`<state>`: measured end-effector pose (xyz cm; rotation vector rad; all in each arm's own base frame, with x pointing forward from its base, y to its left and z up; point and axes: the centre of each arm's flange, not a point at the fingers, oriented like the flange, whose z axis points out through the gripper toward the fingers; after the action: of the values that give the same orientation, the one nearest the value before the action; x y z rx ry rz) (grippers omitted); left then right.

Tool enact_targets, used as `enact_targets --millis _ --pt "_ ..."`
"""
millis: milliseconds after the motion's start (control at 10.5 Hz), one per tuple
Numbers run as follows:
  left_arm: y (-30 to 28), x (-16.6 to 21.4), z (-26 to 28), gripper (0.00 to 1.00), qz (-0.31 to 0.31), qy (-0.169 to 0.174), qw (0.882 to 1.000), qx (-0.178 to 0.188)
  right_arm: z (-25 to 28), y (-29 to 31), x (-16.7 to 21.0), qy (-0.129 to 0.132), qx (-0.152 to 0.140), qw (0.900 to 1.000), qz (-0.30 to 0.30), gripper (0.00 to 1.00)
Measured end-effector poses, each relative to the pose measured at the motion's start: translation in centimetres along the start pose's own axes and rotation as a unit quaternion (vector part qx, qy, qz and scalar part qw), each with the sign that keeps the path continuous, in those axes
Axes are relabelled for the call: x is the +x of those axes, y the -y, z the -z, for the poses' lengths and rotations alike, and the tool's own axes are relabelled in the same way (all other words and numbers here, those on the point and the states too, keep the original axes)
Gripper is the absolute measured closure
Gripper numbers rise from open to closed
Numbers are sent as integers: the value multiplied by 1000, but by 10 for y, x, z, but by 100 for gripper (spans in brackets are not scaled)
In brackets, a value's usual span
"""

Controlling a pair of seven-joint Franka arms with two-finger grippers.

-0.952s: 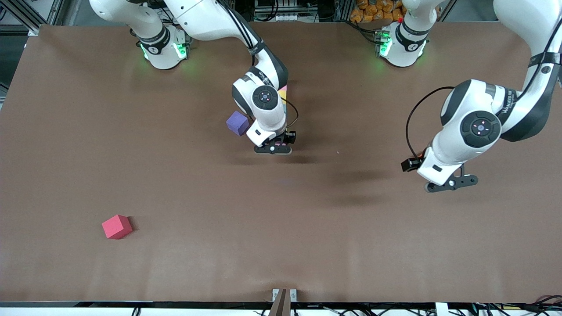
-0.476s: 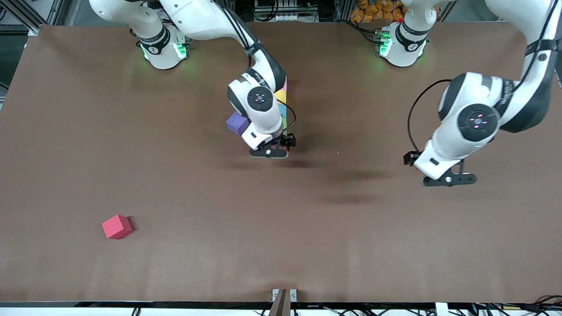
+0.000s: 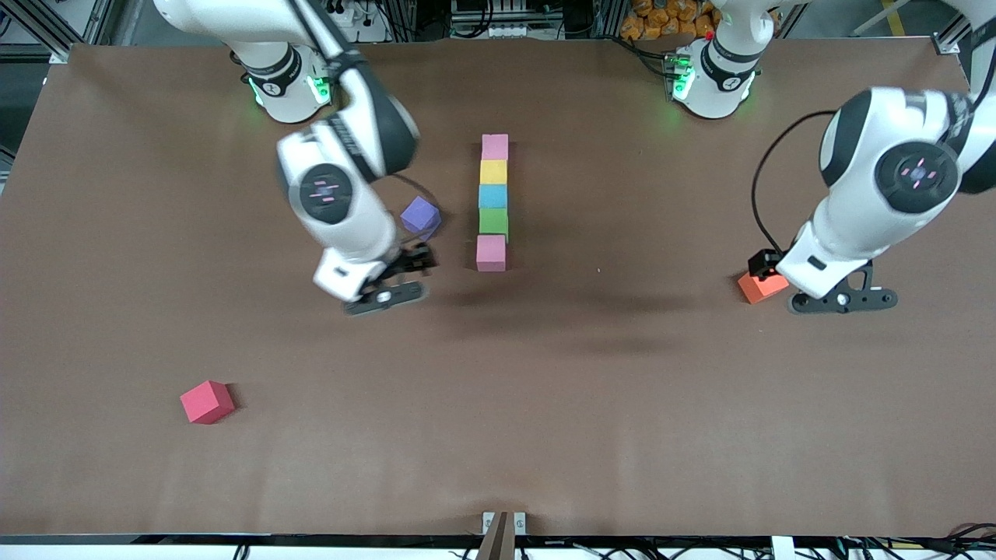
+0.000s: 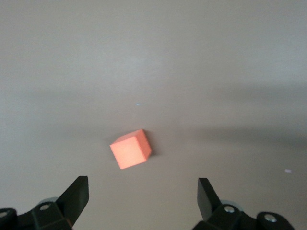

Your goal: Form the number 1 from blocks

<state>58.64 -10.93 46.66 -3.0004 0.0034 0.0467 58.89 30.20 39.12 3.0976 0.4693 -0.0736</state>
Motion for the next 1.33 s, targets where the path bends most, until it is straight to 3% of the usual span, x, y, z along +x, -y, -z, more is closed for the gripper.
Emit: enact_targets --millis 95,286,381,571,762,1048,1333 --pt "-2 -6 19 0 7 -11 1000 -17 21 -35 4 -6 -19 1000 -2 0" --pt "5 -14 63 0 8 -33 999 -35 88 -128 -1 -50 -21 996 -69 0" --pt "12 -15 85 0 3 -38 999 -36 130 -183 -17 -77 -16 990 -119 0" --pt "27 -16 111 0 -19 -38 998 -36 192 -261 -66 -95 -10 976 -197 0" --pt "38 -22 127 0 -24 -16 999 -42 217 -287 -98 -84 -6 970 -229 0" --pt "46 -35 145 0 -24 -6 999 -43 220 -291 -117 -45 -2 971 -234 0" --pt "44 -38 146 0 -26 0 999 -42 220 -312 -128 -37 -2 971 -237 0"
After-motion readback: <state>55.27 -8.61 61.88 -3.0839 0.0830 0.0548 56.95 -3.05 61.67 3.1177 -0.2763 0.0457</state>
